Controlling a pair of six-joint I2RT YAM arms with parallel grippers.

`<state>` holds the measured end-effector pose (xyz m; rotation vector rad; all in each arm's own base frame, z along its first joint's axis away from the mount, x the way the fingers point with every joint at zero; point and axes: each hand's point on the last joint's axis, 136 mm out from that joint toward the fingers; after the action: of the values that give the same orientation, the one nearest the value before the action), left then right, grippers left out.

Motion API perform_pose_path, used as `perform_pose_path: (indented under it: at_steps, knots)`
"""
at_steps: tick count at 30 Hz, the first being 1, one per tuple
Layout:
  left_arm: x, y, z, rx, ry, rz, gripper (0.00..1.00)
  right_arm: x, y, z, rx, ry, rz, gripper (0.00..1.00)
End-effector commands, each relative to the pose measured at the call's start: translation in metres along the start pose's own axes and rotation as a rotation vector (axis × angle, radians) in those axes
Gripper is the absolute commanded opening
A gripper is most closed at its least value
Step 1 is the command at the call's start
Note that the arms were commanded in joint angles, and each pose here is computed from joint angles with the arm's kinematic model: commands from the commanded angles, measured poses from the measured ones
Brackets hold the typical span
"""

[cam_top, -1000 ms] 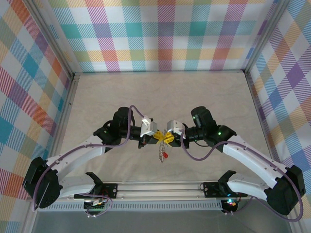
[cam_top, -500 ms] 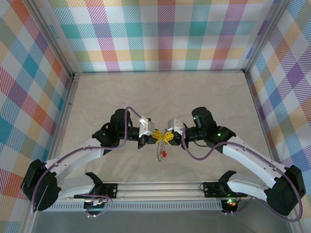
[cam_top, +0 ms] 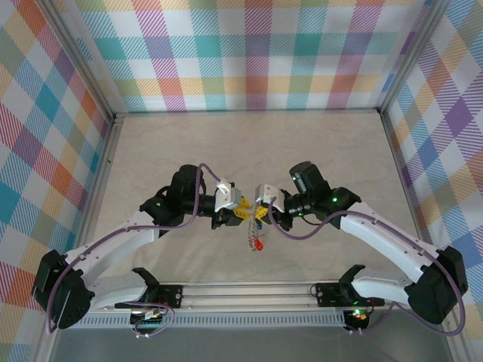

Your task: Put the keys on the keyring

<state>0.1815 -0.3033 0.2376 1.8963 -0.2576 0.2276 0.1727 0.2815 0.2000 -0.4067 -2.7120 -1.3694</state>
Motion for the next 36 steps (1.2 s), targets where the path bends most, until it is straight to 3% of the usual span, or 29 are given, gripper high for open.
perform_pose_path:
  at_steps: [1,14,18,26,28,29,30,33,36]
  knots:
    - [0.003,-0.003,0.0,0.028,-0.016,-0.011,0.28,0.003,0.001,0.0,0.073,-0.013,-0.067,0.0]
    - [-0.005,-0.011,0.01,0.027,-0.095,-0.043,0.29,0.0,0.013,0.002,0.026,-0.017,-0.074,0.0]
    - [-0.004,-0.013,0.011,0.034,-0.101,-0.051,0.22,0.004,0.019,0.002,0.001,0.009,-0.075,0.0]
    - [0.002,-0.015,0.013,0.06,-0.09,-0.064,0.21,0.005,0.025,0.002,-0.023,0.018,-0.08,0.0]
    - [0.002,-0.016,0.014,0.062,-0.092,-0.064,0.15,0.006,0.025,0.002,-0.025,0.019,-0.081,0.0]
    - [0.001,-0.015,0.013,0.059,-0.094,-0.061,0.04,0.005,0.025,0.003,-0.023,0.019,-0.08,0.0]
    - [0.0,-0.015,0.013,0.058,-0.098,-0.058,0.0,0.006,0.024,0.003,-0.022,0.02,-0.078,0.0]
    - [0.0,-0.01,0.011,0.035,-0.097,-0.044,0.0,0.004,0.021,0.003,-0.02,0.01,-0.075,0.14]
    - [0.004,-0.001,0.005,-0.012,-0.084,-0.054,0.0,0.003,0.017,-0.002,-0.031,-0.002,-0.071,0.19]
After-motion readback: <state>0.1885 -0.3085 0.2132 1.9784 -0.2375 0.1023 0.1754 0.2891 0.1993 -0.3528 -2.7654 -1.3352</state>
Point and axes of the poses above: each hand's point on the last joint's axis, 136 mm out from that joint toward the fingers, its own z axis out along the fingers, its own x axis along the line the jaws close on, y = z × x, and after that the axes turned 15 degrees about z, right-handed
